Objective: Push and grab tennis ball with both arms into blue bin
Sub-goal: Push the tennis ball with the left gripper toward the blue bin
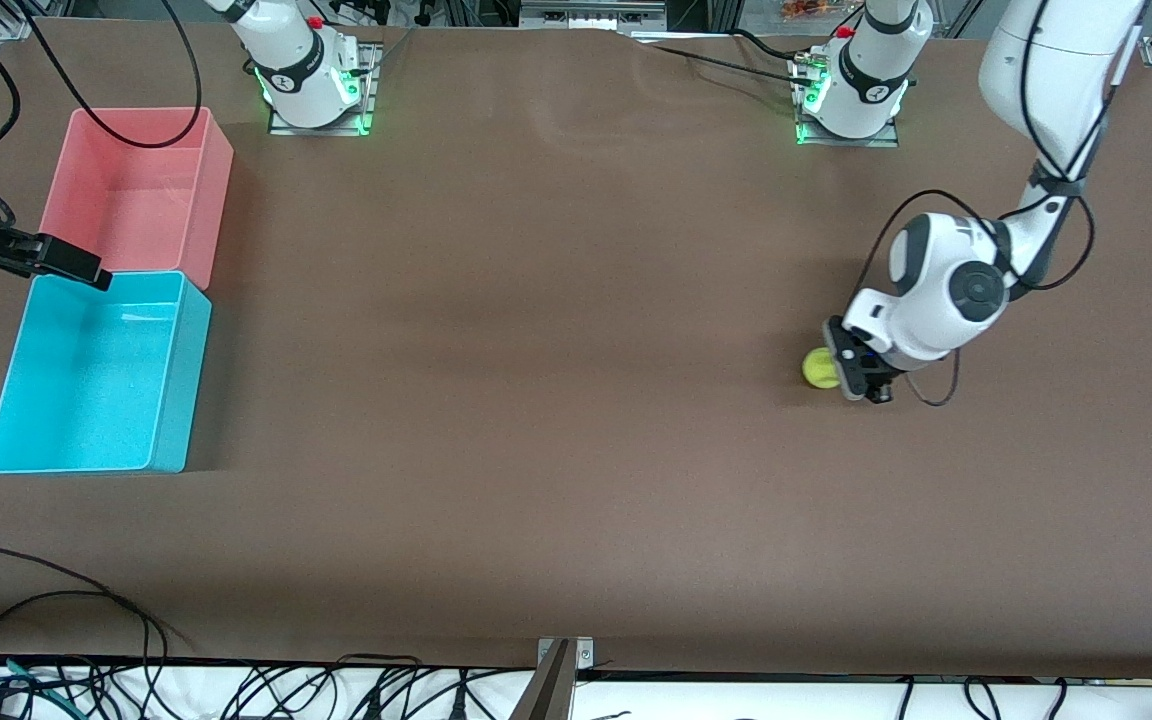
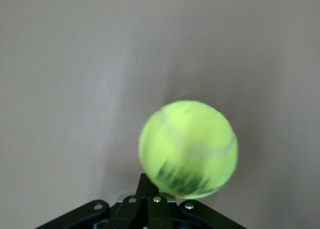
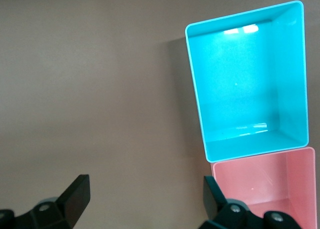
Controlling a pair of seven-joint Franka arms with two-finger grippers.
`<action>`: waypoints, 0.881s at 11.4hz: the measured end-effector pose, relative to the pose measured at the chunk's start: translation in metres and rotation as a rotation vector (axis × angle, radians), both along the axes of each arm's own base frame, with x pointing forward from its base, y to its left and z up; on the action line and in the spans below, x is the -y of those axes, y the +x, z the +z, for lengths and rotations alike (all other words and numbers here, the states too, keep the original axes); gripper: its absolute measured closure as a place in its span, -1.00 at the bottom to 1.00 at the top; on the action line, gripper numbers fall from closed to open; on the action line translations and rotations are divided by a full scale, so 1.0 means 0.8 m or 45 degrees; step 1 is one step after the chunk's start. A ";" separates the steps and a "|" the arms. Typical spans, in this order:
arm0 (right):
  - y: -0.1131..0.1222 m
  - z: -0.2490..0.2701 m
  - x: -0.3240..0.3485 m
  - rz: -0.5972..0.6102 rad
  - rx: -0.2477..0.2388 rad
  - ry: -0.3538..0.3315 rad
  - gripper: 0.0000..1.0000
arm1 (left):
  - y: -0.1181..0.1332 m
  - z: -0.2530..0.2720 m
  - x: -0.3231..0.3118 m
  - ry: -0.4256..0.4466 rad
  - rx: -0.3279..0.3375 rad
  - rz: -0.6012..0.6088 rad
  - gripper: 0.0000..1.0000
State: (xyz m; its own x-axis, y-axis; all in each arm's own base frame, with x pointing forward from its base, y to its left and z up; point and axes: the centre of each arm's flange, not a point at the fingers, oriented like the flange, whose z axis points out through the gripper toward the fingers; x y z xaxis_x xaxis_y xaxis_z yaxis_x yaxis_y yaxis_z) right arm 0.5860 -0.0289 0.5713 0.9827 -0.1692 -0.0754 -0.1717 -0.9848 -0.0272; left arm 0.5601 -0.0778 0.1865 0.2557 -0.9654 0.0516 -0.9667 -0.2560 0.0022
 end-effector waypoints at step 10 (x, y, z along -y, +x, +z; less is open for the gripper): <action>0.004 -0.011 -0.001 0.108 -0.019 0.010 -1.00 | 0.017 0.016 0.012 -0.018 0.037 0.113 0.98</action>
State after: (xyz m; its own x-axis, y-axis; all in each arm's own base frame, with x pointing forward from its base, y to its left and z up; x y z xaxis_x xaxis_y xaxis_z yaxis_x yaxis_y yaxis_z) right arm 0.5892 -0.0279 0.5621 0.9922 -0.0845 -0.0913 -0.0879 -0.9956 -0.0332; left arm 0.5736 -0.0874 0.1989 0.3386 -0.9380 0.0740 -0.9398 -0.3410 -0.0210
